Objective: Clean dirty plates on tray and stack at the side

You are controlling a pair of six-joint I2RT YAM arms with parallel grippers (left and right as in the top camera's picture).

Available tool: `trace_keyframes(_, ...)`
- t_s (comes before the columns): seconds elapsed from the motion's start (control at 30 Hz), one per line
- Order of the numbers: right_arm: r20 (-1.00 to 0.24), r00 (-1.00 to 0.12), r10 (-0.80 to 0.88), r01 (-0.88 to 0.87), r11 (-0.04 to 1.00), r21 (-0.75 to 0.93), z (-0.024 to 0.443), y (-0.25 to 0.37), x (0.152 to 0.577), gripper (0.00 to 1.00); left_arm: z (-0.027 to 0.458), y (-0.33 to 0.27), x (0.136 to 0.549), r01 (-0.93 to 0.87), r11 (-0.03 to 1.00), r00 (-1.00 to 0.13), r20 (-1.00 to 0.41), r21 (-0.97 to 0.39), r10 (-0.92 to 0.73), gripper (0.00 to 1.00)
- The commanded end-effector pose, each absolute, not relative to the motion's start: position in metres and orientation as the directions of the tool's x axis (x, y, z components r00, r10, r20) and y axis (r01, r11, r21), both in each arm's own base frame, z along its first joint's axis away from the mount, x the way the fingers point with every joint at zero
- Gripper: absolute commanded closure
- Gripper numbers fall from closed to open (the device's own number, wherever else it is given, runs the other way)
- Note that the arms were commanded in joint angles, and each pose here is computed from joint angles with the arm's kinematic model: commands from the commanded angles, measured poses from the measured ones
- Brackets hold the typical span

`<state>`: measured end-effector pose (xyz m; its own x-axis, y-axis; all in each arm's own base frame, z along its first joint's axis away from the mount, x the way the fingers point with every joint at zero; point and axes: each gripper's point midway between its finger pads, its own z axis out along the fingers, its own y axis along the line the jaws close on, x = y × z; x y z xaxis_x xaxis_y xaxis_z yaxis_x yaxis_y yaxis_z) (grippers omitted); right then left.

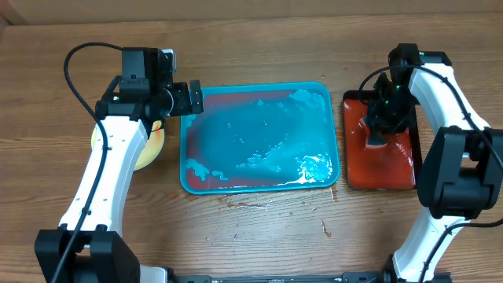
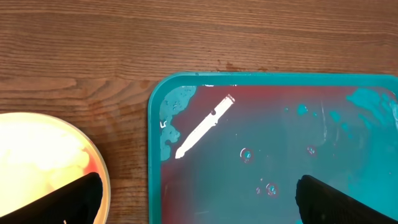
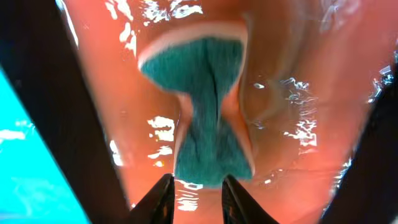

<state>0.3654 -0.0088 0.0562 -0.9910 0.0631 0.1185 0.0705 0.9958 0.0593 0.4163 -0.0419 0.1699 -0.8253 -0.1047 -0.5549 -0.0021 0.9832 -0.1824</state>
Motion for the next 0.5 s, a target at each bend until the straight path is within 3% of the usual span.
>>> trace_keyframes(0.0, -0.036, -0.998, 0.055, 0.052, 0.996, 0.077, 0.111, 0.0, 0.385, 0.71, 0.171, -0.045, 0.419, 0.017, 0.984, -0.824, -0.56, -0.18, -0.088, 0.0)
trace_keyframes(0.07, -0.102, -0.994, 0.047, 0.037, 0.995, 0.096, 0.143, 0.006, 0.386, 0.69, 0.171, -0.045, 0.419, 0.017, 0.984, -0.824, -0.56, -0.18, -0.088, 0.0)
trace_keyframes(0.13, -0.173, -0.984, 0.039, 0.016, 0.991, 0.136, 0.182, 0.016, 0.381, 0.59, 0.171, -0.045, 0.419, 0.017, 0.984, -0.824, -0.56, -0.18, -0.088, 0.0)
trace_keyframes(0.2, -0.243, -0.969, 0.032, -0.007, 0.987, 0.158, 0.221, 0.023, 0.372, 0.37, 0.171, -0.045, 0.419, 0.017, 0.984, -0.824, -0.56, -0.18, -0.088, 0.0)
trace_keyframes(0.27, -0.317, -0.948, 0.032, -0.02, 0.987, 0.162, 0.258, 0.026, 0.358, 0.0, 0.171, -0.045, 0.419, 0.017, 0.984, -0.824, -0.56, -0.18, -0.088, 0.0)
trace_keyframes(0.47, -0.563, -0.82, 0.104, -0.004, 0.982, 0.188, 0.356, 0.025, 0.309, 0.0, 0.171, -0.045, 0.419, 0.017, 0.984, -0.824, -0.56, -0.18, -0.088, 0.0)
